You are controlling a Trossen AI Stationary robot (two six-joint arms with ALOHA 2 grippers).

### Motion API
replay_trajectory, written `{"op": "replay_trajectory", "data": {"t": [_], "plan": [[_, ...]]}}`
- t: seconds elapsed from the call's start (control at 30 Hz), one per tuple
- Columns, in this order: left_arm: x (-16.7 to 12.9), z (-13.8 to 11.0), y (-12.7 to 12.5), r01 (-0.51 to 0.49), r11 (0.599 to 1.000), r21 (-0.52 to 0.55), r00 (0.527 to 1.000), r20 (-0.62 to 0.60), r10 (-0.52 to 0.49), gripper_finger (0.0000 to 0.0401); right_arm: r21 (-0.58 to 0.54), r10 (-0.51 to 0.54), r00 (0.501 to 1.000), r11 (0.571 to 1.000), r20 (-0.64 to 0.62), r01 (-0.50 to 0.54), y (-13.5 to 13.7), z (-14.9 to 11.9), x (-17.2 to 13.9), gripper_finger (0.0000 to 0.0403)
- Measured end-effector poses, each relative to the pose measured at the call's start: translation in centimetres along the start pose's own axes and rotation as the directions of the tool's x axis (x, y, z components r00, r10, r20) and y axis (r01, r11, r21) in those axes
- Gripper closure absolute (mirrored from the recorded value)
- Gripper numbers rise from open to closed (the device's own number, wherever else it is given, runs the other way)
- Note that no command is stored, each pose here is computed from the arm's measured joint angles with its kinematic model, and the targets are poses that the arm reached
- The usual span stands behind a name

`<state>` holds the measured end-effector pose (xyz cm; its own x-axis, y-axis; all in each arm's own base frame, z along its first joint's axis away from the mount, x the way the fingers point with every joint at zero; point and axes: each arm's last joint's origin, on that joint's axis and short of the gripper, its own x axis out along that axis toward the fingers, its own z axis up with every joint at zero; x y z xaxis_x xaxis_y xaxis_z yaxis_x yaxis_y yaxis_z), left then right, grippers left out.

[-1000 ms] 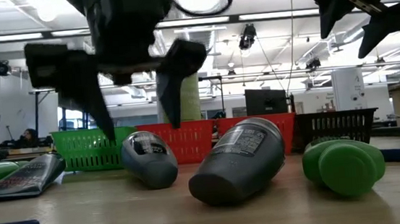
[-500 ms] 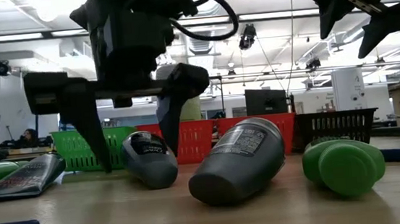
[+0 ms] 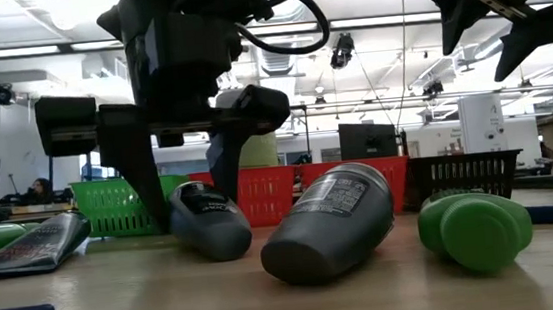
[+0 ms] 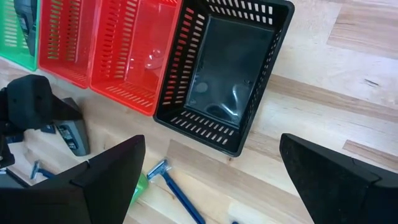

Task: Pick & Place Travel size toiletries
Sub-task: Put the gray deodorant into the green bin

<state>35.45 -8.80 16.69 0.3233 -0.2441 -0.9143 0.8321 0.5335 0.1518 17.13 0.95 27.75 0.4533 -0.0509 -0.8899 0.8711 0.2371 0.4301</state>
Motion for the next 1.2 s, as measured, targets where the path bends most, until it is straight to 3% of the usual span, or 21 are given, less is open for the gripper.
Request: {"op": "replay_trajectory", "data": {"t": [0.17,0.43,0.53,0.63,0.7,0.8,0.87,1.0,1.2], "plan": [[-0.2,0.0,0.0,-0.008,0.999,-0.054,1.000,-0.008,0.008,0.0183,0.000,0.000,1.000,1.000,0.000,0.000,0.0,0.0,0.0,0.0035],[-4.2,0.3,-0.3,-0.090,0.951,-0.296,0.995,-0.068,0.073,0.0182,-0.006,0.000,1.000,1.000,0.000,0.000,0.0,0.0,0.0,0.0035],[-6.2,0.3,-0.5,-0.144,0.905,-0.401,0.989,-0.067,0.128,0.0183,-0.009,-0.001,1.000,1.000,0.000,0.001,0.0,0.0,0.0,0.0035],[-8.1,0.2,-0.8,-0.207,0.816,-0.539,0.978,-0.081,0.195,0.0183,-0.009,-0.002,1.000,1.000,0.000,0.002,0.0,0.0,0.0,0.0035],[-9.2,-0.1,-1.1,-0.240,0.737,-0.632,0.968,-0.103,0.227,0.0183,-0.009,-0.001,1.000,1.000,0.000,0.001,0.0,0.0,0.0,0.0035],[-10.7,-0.4,-1.4,-0.293,0.574,-0.765,0.946,-0.146,0.289,0.0183,-0.009,-0.003,1.000,1.000,0.005,0.003,0.0,0.0,0.0,0.0035],[-11.6,-0.9,-1.8,-0.333,0.445,-0.831,0.927,-0.202,0.315,0.0183,-0.009,-0.003,1.000,1.000,0.007,0.003,0.0,0.0,0.0,0.0035],[-13.0,-2.0,-2.7,-0.410,0.144,-0.901,0.871,-0.340,0.356,0.0183,-0.008,-0.006,1.000,1.000,0.024,0.006,0.0,0.1,0.0,0.0035],[-13.7,-4.1,-4.6,-0.338,-0.266,-0.903,0.820,-0.421,0.388,0.0183,-0.008,-0.007,1.000,1.000,0.031,0.007,0.0,0.1,0.0,0.0035]]}}
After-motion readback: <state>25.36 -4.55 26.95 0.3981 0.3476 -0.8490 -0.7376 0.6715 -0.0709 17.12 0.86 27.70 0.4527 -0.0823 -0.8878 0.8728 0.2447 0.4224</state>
